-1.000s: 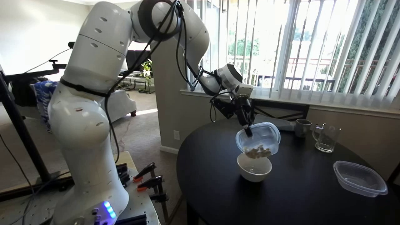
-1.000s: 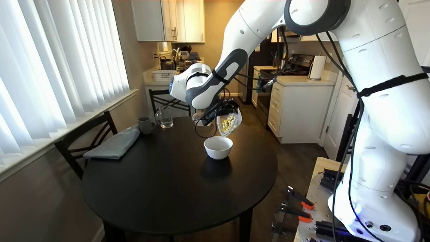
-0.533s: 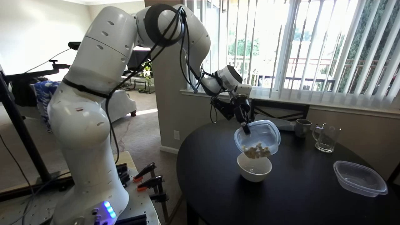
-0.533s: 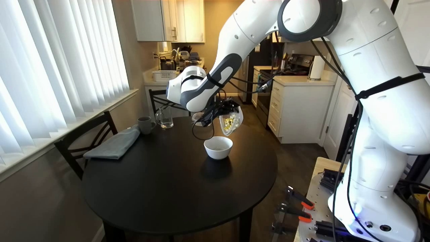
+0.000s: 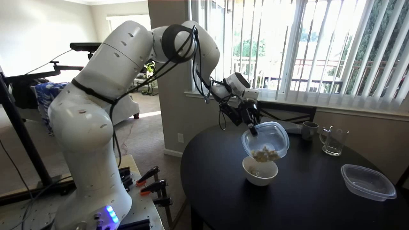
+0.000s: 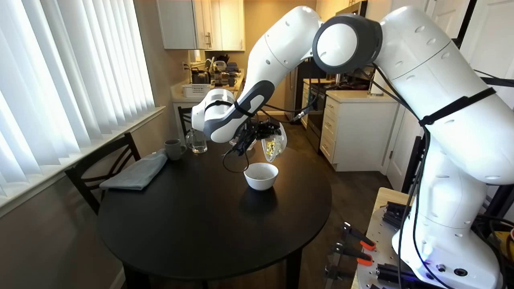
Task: Pour the sweets from he left bowl to the right bowl
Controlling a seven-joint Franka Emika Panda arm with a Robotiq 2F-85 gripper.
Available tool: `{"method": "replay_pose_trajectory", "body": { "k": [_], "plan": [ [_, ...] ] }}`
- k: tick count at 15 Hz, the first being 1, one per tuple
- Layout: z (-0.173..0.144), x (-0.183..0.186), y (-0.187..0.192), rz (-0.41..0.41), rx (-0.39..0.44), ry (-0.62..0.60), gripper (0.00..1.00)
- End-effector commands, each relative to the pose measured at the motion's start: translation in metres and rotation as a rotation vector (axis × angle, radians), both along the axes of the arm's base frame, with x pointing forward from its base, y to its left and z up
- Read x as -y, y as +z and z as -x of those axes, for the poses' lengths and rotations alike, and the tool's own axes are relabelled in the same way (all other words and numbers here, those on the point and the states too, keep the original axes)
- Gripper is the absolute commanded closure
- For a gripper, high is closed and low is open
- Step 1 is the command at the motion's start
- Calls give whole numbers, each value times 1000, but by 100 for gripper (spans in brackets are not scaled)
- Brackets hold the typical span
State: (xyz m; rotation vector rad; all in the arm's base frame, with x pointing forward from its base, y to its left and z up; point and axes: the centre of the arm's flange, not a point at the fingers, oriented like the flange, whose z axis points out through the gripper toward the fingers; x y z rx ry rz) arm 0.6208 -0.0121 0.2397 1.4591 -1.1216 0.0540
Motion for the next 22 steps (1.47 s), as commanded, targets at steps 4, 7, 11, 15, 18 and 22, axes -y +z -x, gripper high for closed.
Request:
{"method": "replay_pose_trajectory", "body": {
  "k": [4,7,11,15,18,22],
  "plan": [
    [-33,-1,-18,97,-50,-26,96],
    [-36,3,-24,114,-59,-45,96],
    [-37,6,-26,126,-61,-62,96],
    [-39,5,-24,129,-61,-65,96],
    [-41,3,-23,132,-65,-68,96],
    [-33,-4,-29,234,-133,-103,96]
  ]
}}
